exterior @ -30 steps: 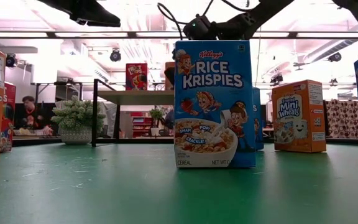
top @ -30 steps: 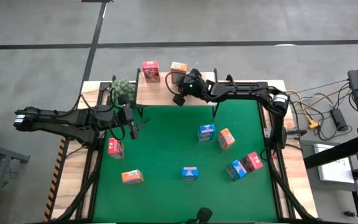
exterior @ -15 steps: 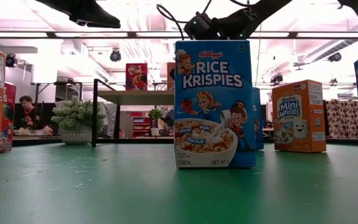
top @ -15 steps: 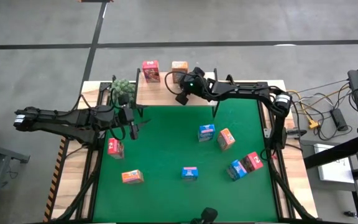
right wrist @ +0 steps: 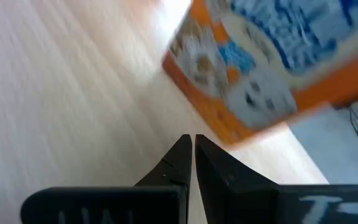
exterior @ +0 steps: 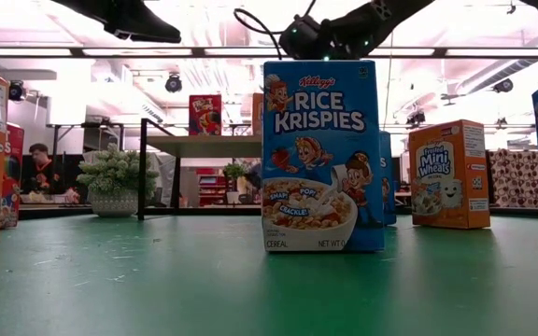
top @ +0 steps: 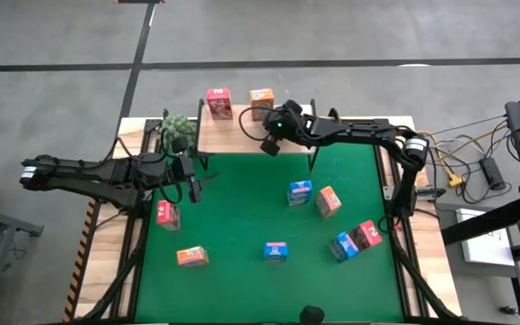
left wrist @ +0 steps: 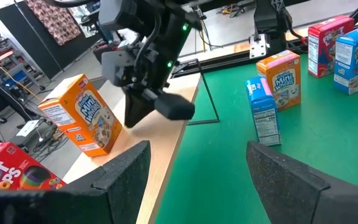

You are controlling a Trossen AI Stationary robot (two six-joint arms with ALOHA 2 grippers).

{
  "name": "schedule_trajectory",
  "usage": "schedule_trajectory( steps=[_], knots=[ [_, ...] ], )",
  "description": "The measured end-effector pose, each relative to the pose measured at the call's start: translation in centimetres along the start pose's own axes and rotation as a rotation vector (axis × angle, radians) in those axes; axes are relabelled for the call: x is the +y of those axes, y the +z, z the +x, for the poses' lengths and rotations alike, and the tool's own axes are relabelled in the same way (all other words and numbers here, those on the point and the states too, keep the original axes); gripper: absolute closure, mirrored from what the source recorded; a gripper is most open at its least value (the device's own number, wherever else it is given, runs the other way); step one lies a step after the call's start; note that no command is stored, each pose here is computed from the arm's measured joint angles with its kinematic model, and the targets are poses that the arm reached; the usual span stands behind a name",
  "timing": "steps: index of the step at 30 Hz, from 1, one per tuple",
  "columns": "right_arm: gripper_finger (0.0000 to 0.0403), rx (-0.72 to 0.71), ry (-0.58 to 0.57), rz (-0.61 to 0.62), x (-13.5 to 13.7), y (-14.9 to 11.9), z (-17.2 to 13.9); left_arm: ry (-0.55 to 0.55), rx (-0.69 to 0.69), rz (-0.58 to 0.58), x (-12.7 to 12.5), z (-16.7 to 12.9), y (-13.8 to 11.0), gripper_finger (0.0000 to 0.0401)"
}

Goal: Stack cereal on shelf
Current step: Put the bottom left orange cereal box on the shelf

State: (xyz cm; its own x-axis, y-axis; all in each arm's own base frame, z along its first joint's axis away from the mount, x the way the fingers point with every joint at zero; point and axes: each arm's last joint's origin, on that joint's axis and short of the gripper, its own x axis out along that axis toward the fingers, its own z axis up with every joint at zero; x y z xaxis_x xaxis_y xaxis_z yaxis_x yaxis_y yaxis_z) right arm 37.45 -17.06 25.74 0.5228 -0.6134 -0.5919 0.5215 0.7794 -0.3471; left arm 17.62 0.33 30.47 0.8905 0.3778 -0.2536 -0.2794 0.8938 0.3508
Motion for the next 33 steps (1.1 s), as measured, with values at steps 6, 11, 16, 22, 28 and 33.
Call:
schedule_trajectory(
  steps=[6, 11, 16, 22, 28, 33],
  knots=[
    [0.0390, 0.005, -0.077, 0.037, -2.1, 0.3, -1.5, 0.000, 0.000, 0.000, 0.0, 0.0, 0.0, 0.0152],
    [0.0390, -0.026, -0.118, 0.091, -4.4, 0.5, -1.4, 0.000, 0.000, 0.000, 0.0, 0.0, 0.0, 0.0152],
    [0.0390, -0.102, -0.040, 0.144, -5.6, 0.7, -0.5, 0.000, 0.000, 0.000, 0.0, 0.0, 0.0, 0.0152],
    [0.0390, -0.133, -0.014, 0.153, -5.4, 1.0, -0.4, 0.000, 0.000, 0.000, 0.0, 0.0, 0.0, 0.0152],
    [0.0390, -0.136, -0.002, 0.161, -5.3, 1.0, -0.4, 0.000, 0.000, 0.000, 0.0, 0.0, 0.0, 0.0152],
    [0.0390, -0.145, -0.005, 0.164, -5.3, 1.1, -0.4, 0.000, 0.000, 0.000, 0.0, 0.0, 0.0, 0.0152]
  ],
)
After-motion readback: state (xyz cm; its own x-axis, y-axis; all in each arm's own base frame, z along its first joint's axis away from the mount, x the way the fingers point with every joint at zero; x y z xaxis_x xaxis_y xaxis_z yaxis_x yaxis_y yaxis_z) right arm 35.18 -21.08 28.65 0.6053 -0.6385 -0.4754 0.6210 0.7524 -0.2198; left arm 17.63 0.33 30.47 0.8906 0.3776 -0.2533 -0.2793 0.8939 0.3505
